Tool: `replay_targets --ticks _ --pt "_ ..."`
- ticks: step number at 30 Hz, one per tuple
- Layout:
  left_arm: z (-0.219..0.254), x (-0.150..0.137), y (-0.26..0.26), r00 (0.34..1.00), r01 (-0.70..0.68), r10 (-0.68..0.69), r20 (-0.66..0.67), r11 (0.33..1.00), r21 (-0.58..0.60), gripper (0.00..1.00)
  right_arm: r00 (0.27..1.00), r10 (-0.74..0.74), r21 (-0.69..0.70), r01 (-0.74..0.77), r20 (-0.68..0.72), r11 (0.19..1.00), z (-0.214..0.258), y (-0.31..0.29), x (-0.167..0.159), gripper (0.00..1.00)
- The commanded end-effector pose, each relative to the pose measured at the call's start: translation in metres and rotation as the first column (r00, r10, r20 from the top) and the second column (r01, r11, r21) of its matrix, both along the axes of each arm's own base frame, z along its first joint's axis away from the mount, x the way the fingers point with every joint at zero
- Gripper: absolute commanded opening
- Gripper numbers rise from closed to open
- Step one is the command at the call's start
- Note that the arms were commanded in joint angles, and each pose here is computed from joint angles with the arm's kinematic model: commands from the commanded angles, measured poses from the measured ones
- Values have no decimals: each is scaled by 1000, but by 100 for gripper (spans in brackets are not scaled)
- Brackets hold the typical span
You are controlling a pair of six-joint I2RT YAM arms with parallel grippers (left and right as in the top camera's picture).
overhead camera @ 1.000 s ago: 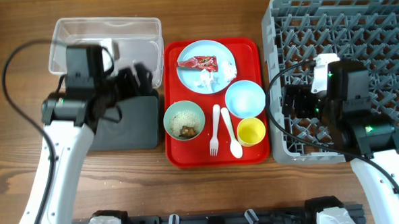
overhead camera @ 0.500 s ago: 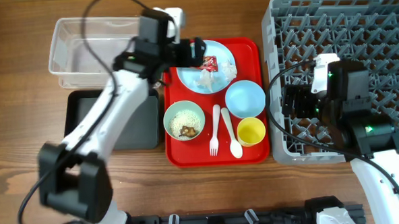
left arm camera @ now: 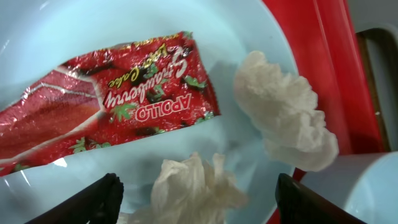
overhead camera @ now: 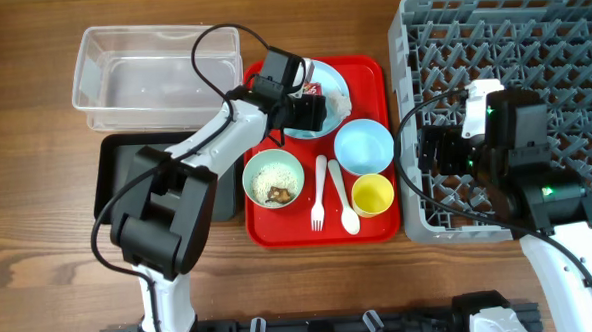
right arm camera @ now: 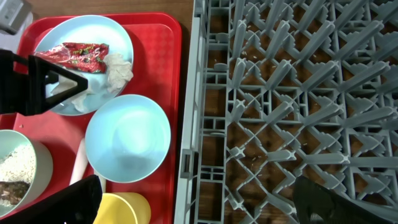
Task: Sort waste into correct bins and load items into the dishwasher rack
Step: 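Reach the left gripper to the blue plate and grasp the tissue, then carry the tissue with the left gripper into the clear bin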
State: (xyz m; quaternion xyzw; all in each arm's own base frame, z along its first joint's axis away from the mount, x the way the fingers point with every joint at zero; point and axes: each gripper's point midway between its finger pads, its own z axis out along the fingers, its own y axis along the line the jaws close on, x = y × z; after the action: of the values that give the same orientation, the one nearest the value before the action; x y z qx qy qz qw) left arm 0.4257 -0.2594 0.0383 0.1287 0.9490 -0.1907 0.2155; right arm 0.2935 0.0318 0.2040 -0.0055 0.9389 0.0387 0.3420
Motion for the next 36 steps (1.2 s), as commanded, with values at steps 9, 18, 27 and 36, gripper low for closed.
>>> replay_targets --ticks 9,18,27,36 --pt "-8 -4 1 1000 11 -11 -27 1000 19 24 1000 0 21 0 25 1000 10 3 3 100" --pt "4 -2 3 1000 5 -5 -14 1000 11 4 1000 0 22 0 26 1000 10 3 3 100" --pt "120 35 43 969 -86 109 223 990 -108 4 1000 2 20 -2 30 1000 11 3 4 100" --pt "169 66 155 891 -296 330 313 943 -153 9 1000 2 20 -2 30 1000 11 3 4 100"
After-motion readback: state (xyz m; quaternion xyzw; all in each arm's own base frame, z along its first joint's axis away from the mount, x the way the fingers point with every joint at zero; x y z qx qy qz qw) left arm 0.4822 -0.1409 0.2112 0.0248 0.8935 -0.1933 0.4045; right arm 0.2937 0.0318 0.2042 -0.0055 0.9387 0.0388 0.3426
